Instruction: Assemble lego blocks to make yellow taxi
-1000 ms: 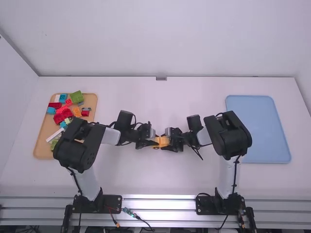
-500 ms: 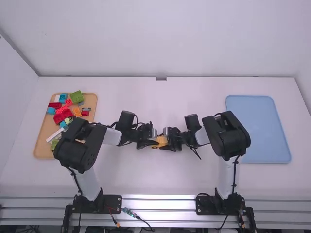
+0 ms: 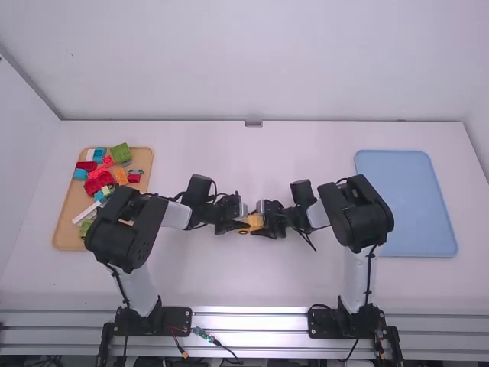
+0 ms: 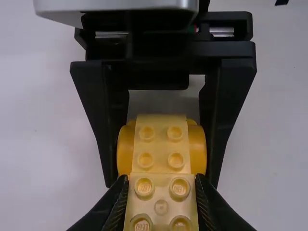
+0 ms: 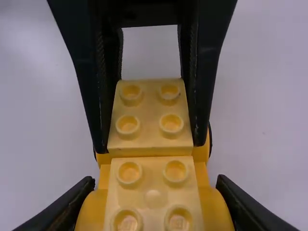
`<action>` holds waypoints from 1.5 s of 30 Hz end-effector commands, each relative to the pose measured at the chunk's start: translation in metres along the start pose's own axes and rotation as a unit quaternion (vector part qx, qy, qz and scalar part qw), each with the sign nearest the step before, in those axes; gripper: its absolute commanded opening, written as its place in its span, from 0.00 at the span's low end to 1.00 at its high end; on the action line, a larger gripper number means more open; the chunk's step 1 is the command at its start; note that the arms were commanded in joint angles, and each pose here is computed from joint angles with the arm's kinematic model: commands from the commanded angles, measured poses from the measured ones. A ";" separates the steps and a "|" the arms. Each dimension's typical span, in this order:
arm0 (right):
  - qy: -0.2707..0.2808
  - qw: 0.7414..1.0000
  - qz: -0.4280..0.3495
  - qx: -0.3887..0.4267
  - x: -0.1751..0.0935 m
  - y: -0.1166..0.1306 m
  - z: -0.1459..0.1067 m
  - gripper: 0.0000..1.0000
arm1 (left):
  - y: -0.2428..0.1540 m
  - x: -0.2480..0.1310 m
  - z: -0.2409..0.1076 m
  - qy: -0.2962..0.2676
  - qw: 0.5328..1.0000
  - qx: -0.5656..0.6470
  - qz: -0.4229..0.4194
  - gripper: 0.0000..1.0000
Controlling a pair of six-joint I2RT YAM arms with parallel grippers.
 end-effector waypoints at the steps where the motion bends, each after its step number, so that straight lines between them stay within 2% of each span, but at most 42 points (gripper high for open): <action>1: 0.000 1.000 0.000 0.004 0.003 -0.005 0.000 0.51 | -0.001 0.004 0.006 -0.007 1.000 0.001 -0.011 0.36; 2: 0.000 1.000 0.000 0.004 0.003 -0.005 0.000 0.51 | -0.002 0.004 0.006 -0.007 1.000 0.001 -0.012 0.44; 3: 0.000 1.000 0.000 0.004 0.003 -0.004 0.000 0.51 | -0.002 0.004 0.006 -0.008 1.000 0.001 -0.012 0.48; 4: 0.000 1.000 0.000 0.004 0.003 -0.004 -0.001 0.51 | -0.001 0.004 0.006 -0.009 1.000 -0.001 -0.011 0.63; 5: 0.000 1.000 0.000 0.004 0.003 -0.004 -0.001 0.50 | 0.001 0.004 0.008 -0.011 1.000 -0.015 -0.005 0.73; 13: 0.000 1.000 0.000 0.006 0.003 -0.004 -0.001 0.50 | 0.004 0.002 0.016 -0.033 0.999 -0.022 -0.007 0.77; 20: 0.002 1.000 -0.001 0.006 0.003 -0.004 -0.002 0.50 | 0.004 -0.024 0.037 -0.076 0.997 -0.026 -0.022 0.81; 23: 0.002 1.000 -0.001 0.006 0.003 -0.005 -0.001 0.50 | 0.008 -0.034 0.039 -0.071 0.997 -0.035 -0.007 0.80; 25: 0.002 1.000 -0.001 0.005 0.003 -0.005 -0.001 0.50 | 0.009 -0.036 0.038 -0.066 0.997 -0.039 -0.001 0.76; 26: 0.002 1.000 -0.001 0.005 0.003 -0.004 -0.001 0.50 | 0.010 -0.034 0.035 -0.057 0.997 -0.042 0.005 0.61; 27: 0.002 1.000 -0.001 0.006 0.003 -0.004 -0.002 0.50 | 0.011 -0.033 0.032 -0.047 0.998 -0.044 0.010 0.34; 28: 0.002 1.000 -0.001 0.006 0.003 -0.004 -0.002 0.50 | 0.011 -0.031 0.029 -0.037 0.998 -0.047 0.016 0.02; 35: 0.002 1.000 -0.001 0.005 0.003 -0.005 -0.001 0.50 | 0.012 -0.023 0.016 -0.005 0.998 -0.049 0.026 0.02; 45: 0.002 1.000 -0.001 0.005 0.003 -0.005 -0.001 0.49 | 0.012 -0.006 -0.008 0.001 0.997 -0.074 0.012 0.02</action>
Point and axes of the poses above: each hand's point on the last joint's axis, 136 mm out from that joint toward the fingers, its own x axis out along the fingers, its own y axis along the line the jaws close on, z = x × y, the point moved 2 cm from there along -x, back along the fingers, and after that the axes turned 10 degrees about -x, right-handed, at the moved point
